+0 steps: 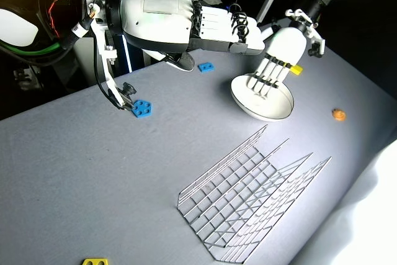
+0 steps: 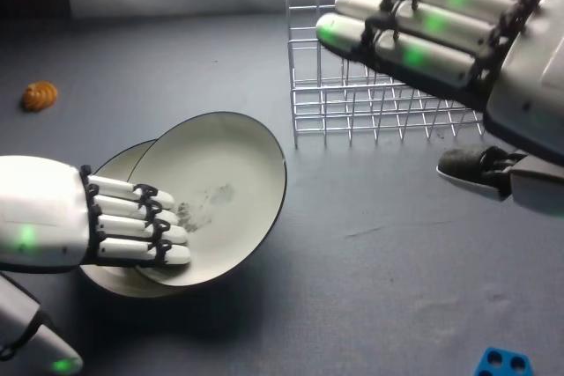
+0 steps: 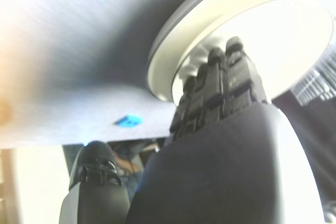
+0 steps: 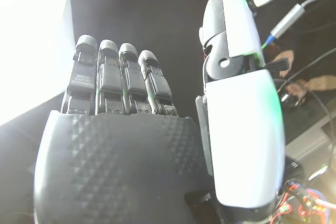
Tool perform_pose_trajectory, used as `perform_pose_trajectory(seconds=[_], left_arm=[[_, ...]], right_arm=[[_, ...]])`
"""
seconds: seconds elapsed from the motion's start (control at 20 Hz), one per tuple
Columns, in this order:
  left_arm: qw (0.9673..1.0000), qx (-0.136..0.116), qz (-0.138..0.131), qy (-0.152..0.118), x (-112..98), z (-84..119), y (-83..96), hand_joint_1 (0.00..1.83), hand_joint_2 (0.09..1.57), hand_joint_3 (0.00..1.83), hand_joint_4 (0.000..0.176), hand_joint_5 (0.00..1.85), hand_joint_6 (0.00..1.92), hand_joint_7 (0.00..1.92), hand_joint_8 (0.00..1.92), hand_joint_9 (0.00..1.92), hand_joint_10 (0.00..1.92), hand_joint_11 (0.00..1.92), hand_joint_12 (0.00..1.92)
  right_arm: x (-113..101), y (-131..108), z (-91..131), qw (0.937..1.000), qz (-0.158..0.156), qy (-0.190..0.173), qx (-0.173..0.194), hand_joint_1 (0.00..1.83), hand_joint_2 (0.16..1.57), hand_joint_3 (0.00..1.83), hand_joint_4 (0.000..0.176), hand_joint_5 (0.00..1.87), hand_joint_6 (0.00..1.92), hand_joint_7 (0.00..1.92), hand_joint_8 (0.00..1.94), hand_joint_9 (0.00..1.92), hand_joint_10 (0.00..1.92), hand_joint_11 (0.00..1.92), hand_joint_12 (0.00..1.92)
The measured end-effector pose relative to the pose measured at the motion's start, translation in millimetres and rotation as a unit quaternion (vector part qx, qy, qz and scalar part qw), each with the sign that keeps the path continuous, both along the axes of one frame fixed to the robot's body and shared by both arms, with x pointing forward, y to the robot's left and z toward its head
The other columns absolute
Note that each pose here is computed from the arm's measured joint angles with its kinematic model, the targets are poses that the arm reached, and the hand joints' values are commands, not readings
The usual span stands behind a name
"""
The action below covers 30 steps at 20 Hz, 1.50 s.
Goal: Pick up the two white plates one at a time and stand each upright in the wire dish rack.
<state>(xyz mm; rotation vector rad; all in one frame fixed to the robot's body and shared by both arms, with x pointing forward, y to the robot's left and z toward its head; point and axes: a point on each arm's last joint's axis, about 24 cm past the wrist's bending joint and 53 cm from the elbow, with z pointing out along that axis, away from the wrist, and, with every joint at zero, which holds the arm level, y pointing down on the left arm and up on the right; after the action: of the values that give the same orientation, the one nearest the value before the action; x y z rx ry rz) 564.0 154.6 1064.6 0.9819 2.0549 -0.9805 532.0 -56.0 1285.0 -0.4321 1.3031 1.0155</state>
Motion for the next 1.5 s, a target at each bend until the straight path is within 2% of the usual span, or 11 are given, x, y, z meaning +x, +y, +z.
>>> perform_pose_trajectory(seconds=[0.15, 0.3, 0.4, 0.55, 0.65, 0.85, 0.95, 1.15, 1.2, 1.3, 1.5], left_arm=[[0.9999, -0.013, 0.002, 0.004, 1, 1, -10.3, 0.0, 1.06, 0.0, 0.0, 0.02, 0.0, 0.0, 0.0, 0.0, 0.0, 0.0, 0.0], [0.9998, -0.017, 0.001, 0.006, 1, 0, -12.9, 0.0, 1.06, 0.0, 0.0, 0.03, 0.01, 0.01, 0.0, 0.02, 0.01, 0.02, 0.01], [0.9998, -0.02, 0.002, 0.007, 1, 1, -14.5, 0.0, 1.06, 0.0, 0.0, 0.01, 0.0, 0.0, 0.0, 0.0, 0.0, 0.0, 0.0], [0.9997, -0.022, 0.0, 0.005, 2, 3, -16.4, 0.0, 1.07, 0.0, 0.0, 0.06, 0.0, 0.04, 0.0, 0.04, 0.0, 0.02, 0.02], [0.9997, -0.023, 0.0, 0.005, 2, 3, -16.5, 0.0, 1.07, 0.0, 0.0, 0.06, 0.0, 0.02, 0.0, 0.01, 0.0, 0.0, 0.0], [0.9997, -0.023, 0.002, 0.008, 2, 3, -16.6, 0.0, 1.07, 0.0, 0.0, 0.05, 0.0, 0.02, 0.0, 0.01, 0.0, 0.0, 0.0], [0.9996, -0.025, 0.003, 0.009, 2, 3, -17.6, 0.0, 1.07, 0.0, 0.0, 0.05, 0.0, 0.03, 0.0, 0.02, 0.01, 0.01, 0.0], [0.9996, -0.027, 0.003, 0.01, 2, 4, -19.0, 0.0, 1.08, 0.01, 0.0, 0.06, 0.0, 0.03, 0.0, 0.02, 0.0, 0.01, 0.01], [0.9996, -0.028, 0.004, 0.01, 2, 4, -19.1, 0.0, 1.08, 0.01, 0.0, 0.06, 0.0, 0.03, 0.0, 0.02, 0.0, 0.0, 0.0], [0.9995, -0.028, 0.004, 0.011, 2, 4, -19.5, 0.0, 1.07, 0.0, 0.0, 0.05, 0.0, 0.02, 0.0, 0.01, 0.01, 0.02, 0.01], [0.9995, -0.029, 0.004, 0.011, 3, 4, -19.4, 0.0, 1.07, 0.0, 0.0, 0.05, 0.0, 0.03, 0.0, 0.01, 0.0, 0.01, 0.0]], right_arm=[[-5, 15, -13, 0.9989, 0.003, -0.03, -0.035, 1.15, 1.1, 0.0, 0.0, 0.0, 0.0, 0.0, 0.0, 0.0, 0.0, 0.0, 0.0], [-9, 41, -36, 0.9948, 0.015, -0.058, -0.082, 1.16, 1.1, 0.0, 0.0, 0.0, 0.0, 0.0, 0.0, 0.0, 0.0, 0.0, 0.0], [-5, 52, -46, 0.9932, 0.021, -0.066, -0.093, 1.16, 1.1, 0.0, 0.0, 0.0, 0.0, 0.0, 0.0, 0.0, 0.0, 0.0, 0.0], [7, 66, -70, 0.9913, 0.026, -0.055, -0.117, 1.16, 1.11, 0.01, 0.0, 0.0, 0.0, 0.0, 0.0, 0.0, 0.0, 0.0, 0.0], [10, 75, -77, 0.9909, 0.03, -0.056, -0.119, 1.1, 1.12, 0.01, 0.0, 0.0, 0.0, 0.0, 0.0, 0.0, 0.0, 0.0, 0.0], [9, 99, -88, 0.991, 0.049, -0.054, -0.112, 1.16, 1.11, 0.0, 0.0, 0.0, 0.0, 0.0, 0.0, 0.0, 0.0, 0.0, 0.0], [14, 107, -95, 0.99, 0.051, -0.057, -0.118, 1.13, 1.13, 0.01, 0.0, 0.0, 0.0, 0.0, 0.0, 0.0, 0.0, 0.0, 0.0], [28, 114, -109, 0.9887, 0.046, -0.058, -0.131, 1.14, 1.13, 0.01, 0.0, 0.0, 0.0, 0.0, 0.0, 0.0, 0.0, 0.0, 0.0], [32, 116, -115, 0.9881, 0.045, -0.055, -0.136, 1.1, 1.15, 0.02, 0.0, 0.0, 0.0, 0.0, 0.0, 0.0, 0.0, 0.0, 0.0], [41, 120, -125, 0.9881, 0.037, -0.042, -0.143, 1.13, 1.13, 0.0, 0.0, 0.0, 0.0, 0.0, 0.0, 0.0, 0.0, 0.0, 0.0], [56, 132, -132, 0.9905, 0.027, -0.029, -0.131, 1.1, 1.16, 0.01, 0.0, 0.0, 0.0, 0.0, 0.0, 0.0, 0.0, 0.0, 0.0]])
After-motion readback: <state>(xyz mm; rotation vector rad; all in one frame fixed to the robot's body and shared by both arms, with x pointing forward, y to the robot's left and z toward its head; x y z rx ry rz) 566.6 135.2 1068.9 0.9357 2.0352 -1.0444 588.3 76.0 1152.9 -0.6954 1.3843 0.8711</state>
